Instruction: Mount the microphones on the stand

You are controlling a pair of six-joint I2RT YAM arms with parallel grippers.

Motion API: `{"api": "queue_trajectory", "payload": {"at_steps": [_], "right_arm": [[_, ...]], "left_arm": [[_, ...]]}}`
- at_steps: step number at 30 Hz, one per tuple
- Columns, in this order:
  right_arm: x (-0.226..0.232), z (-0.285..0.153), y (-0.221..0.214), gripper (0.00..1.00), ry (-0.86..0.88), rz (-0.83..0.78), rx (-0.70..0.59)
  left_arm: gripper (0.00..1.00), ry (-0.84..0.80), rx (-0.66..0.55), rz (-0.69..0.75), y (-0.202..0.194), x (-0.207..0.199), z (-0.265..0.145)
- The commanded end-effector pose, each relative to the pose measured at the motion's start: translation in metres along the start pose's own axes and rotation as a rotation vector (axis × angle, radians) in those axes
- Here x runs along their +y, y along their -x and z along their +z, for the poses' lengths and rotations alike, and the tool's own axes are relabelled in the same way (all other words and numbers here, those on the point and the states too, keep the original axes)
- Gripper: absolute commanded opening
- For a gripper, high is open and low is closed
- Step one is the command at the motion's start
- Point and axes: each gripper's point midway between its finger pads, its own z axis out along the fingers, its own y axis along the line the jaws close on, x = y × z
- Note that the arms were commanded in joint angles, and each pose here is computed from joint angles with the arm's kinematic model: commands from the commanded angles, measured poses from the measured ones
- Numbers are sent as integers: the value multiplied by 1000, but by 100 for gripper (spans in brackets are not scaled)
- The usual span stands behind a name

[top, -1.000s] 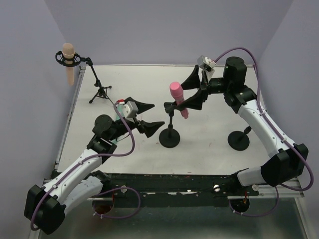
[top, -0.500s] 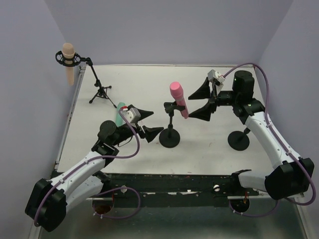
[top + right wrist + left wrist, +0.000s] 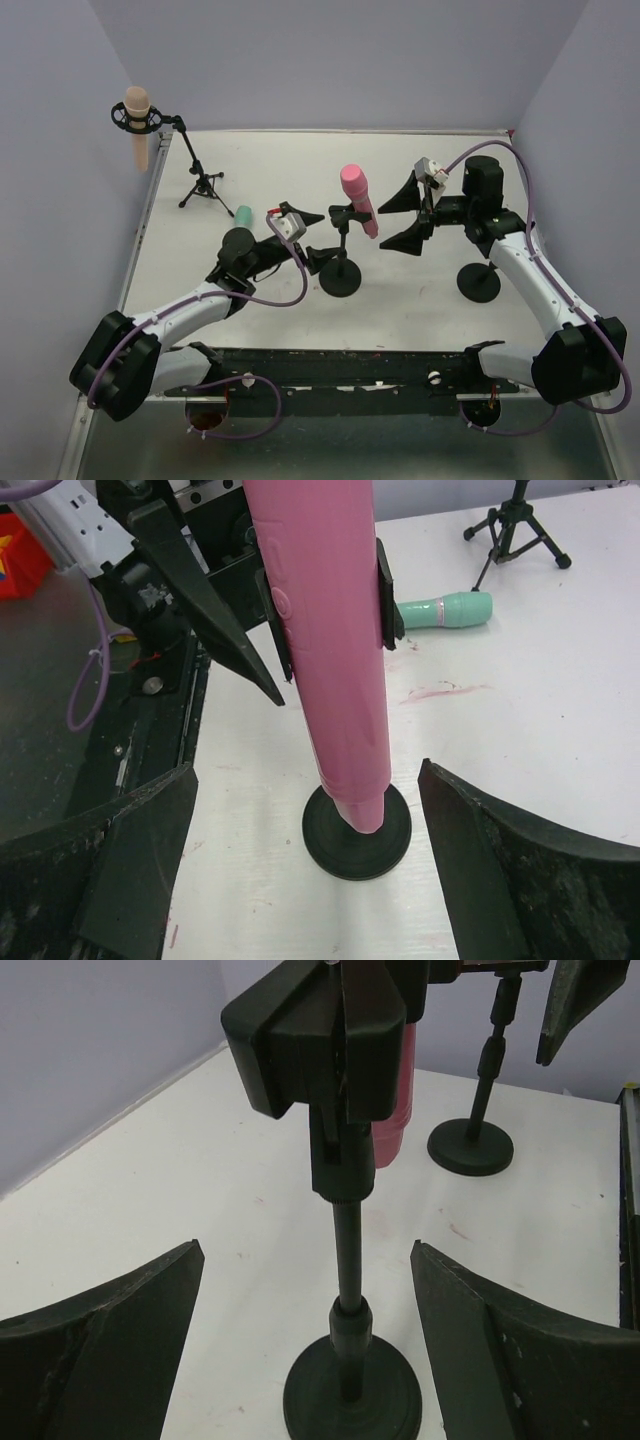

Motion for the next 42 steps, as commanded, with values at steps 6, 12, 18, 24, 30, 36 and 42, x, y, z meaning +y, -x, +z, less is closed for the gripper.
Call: {"api": "queue_trajectory", "payload": {"at_steps": [6, 12, 18, 24, 30, 36, 42], "right_arm": [[3, -2, 0, 100, 12, -42, 2], [4, -2, -1, 100, 18, -38, 2], [4, -2, -1, 100, 20, -35, 2], [4, -2, -1, 100, 22, -32, 2], [4, -2, -2, 100, 24, -27, 3], [4, -2, -2, 100, 22, -31, 6], [5, -3, -1, 100, 25, -32, 6]], "left_arm": [[84, -92, -87, 38, 15, -18, 27], [69, -74, -75, 14, 8, -15, 33], [52, -36, -71, 14, 6, -7, 38], [39, -44, -64, 0, 4, -7, 42], [15, -66, -61, -22, 3, -11, 41], [0, -42, -126, -64, 29, -12, 26], [0, 159, -155, -34, 62, 19, -14]]}}
